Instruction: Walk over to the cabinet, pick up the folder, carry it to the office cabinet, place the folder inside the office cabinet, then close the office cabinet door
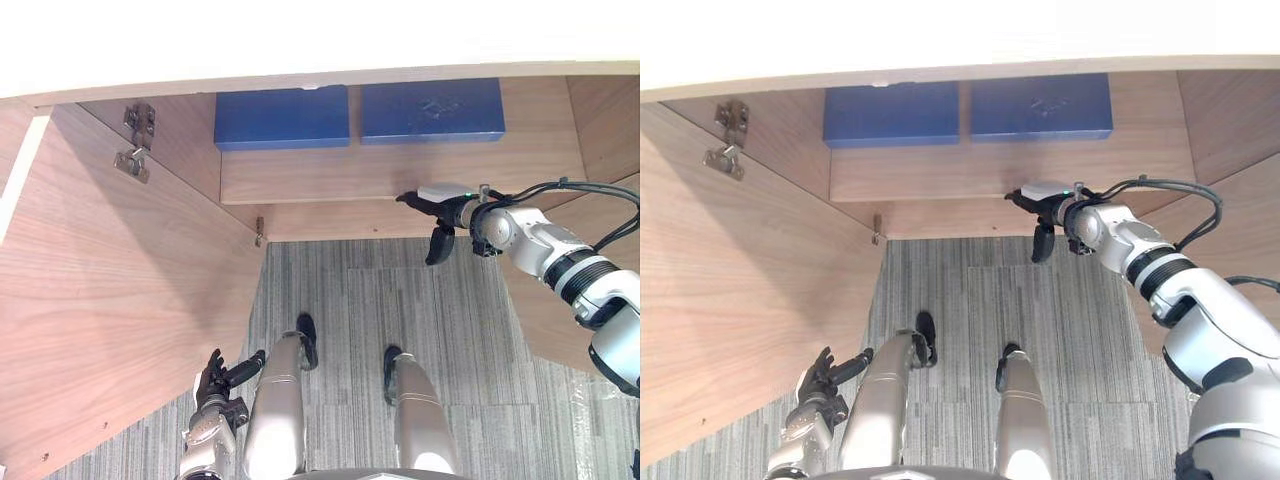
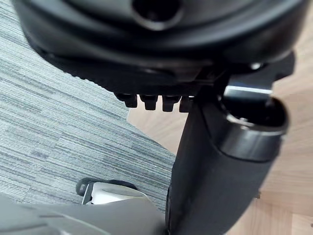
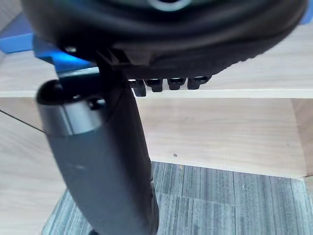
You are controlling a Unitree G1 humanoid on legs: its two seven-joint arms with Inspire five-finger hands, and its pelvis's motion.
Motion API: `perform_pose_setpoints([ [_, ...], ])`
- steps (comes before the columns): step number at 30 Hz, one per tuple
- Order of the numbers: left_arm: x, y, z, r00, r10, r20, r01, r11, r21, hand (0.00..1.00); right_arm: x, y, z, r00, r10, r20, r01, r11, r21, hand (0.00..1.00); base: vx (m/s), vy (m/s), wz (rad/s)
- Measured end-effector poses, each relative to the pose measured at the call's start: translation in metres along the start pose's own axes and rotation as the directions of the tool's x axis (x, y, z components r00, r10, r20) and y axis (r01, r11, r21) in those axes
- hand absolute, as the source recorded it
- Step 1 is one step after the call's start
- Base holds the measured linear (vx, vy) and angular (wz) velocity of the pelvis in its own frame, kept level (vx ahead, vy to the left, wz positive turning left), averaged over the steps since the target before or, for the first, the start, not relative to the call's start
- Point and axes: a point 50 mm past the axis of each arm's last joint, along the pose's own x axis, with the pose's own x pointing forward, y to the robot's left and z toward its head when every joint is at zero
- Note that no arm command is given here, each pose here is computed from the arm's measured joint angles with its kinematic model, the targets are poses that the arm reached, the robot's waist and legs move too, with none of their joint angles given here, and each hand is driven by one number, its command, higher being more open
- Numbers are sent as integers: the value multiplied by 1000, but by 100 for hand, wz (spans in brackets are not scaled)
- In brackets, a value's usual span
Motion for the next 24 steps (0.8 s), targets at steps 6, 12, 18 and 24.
perform_pose_setpoints([
  [6, 0, 8, -14, 998, 16, -59, -12, 997, 77, 100, 13, 65, 15, 979, 204, 30, -204, 979, 0, 100, 98, -36, -1],
  [12, 0, 10, -36, 986, -16, -163, 39, 990, 139, 100, 3, 110, -8, 989, 146, -28, -132, 948, 289, 100, 101, -26, 9],
  [18, -8, 14, -61, 963, -24, -269, 86, 971, 222, 100, -14, 199, -1, 985, 82, -151, 80, 562, 824, 100, 80, 52, -67],
  [24, -3, 15, -57, 961, -21, -276, 125, 923, 364, 100, -73, 331, 31, 840, 428, -333, 384, -35, 923, 100, -21, -31, -121],
])
